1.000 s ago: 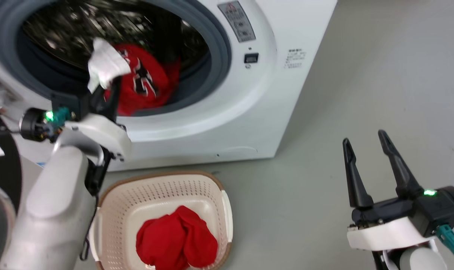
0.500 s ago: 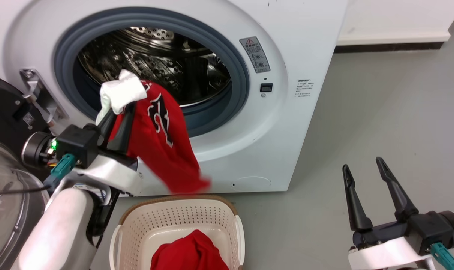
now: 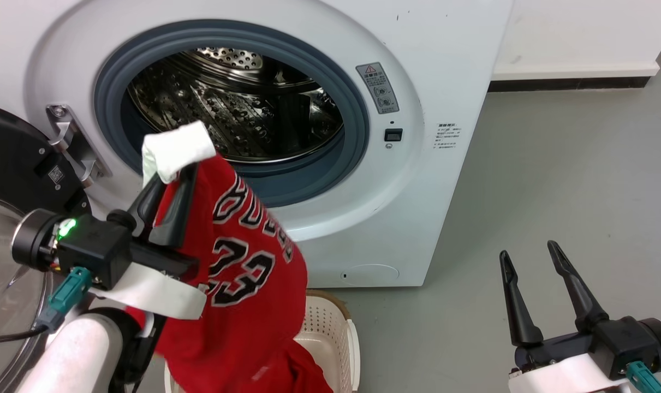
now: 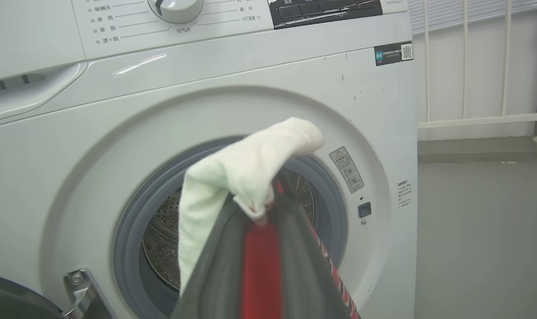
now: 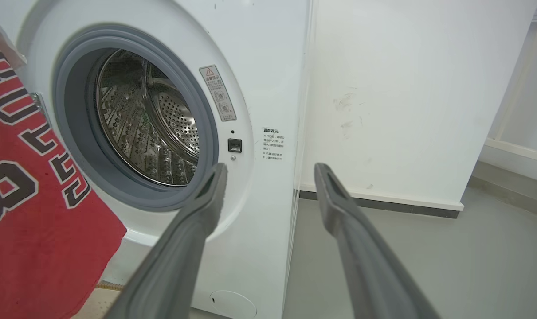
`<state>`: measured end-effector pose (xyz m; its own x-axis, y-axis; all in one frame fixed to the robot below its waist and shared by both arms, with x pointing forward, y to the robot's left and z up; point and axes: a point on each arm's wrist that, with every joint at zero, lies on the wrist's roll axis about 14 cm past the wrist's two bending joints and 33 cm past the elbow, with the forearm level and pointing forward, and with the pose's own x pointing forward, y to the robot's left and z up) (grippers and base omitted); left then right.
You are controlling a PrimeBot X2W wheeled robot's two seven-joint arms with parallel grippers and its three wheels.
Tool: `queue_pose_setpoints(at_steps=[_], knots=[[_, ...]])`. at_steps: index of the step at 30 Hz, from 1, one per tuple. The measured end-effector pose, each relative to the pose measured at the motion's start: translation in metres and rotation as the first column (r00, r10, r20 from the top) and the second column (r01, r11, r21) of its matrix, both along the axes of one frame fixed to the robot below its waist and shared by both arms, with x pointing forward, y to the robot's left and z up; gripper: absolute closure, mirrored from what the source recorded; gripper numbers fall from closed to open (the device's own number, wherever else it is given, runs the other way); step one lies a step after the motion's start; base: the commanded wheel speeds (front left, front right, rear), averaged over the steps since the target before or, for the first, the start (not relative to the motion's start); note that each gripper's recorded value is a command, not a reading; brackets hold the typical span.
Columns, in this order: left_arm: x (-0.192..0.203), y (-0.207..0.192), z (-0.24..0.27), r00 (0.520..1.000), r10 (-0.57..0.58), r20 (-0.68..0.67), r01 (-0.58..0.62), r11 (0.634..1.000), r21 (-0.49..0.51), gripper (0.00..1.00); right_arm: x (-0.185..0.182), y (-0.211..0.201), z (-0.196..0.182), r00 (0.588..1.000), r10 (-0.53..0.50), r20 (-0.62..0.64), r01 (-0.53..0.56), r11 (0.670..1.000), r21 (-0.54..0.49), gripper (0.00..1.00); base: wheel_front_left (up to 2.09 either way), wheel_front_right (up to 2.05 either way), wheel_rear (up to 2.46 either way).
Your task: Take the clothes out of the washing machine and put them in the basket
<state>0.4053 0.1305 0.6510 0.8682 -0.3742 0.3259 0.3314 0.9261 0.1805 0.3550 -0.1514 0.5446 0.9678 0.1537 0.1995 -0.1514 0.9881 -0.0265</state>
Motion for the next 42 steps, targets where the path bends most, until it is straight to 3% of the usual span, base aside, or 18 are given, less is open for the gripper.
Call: queue_pose_setpoints(at_steps=[14, 23, 28, 42], knots=[[0.008, -0.002, -0.064, 0.983, -0.01, -0.184, 0.008, 1.0, -0.011, 1.0, 0.017, 0.001, -0.012, 0.999, 0.003, -0.036, -0.003, 1.0, -0.005, 0.0, 0.0, 0.0, 0.0], [0.015, -0.013, -0.141, 0.924, -0.039, -0.379, 0.028, 0.999, -0.034, 1.0, 0.039, -0.003, -0.023, 0.998, -0.006, -0.057, 0.005, 1.0, -0.017, 0.0, 0.0, 0.0, 0.0], [0.015, -0.02, -0.203, 0.851, -0.054, -0.522, 0.049, 0.999, -0.023, 1.0, 0.054, -0.005, -0.032, 0.997, -0.012, -0.076, 0.011, 1.0, -0.021, 0.0, 0.0, 0.0, 0.0], [0.006, -0.024, -0.376, 0.54, -0.022, -0.841, 0.12, 0.991, 0.051, 1.0, 0.095, -0.019, -0.07, 0.989, -0.049, -0.139, 0.043, 0.998, -0.042, 0.0, 0.0, 0.0, 0.0]])
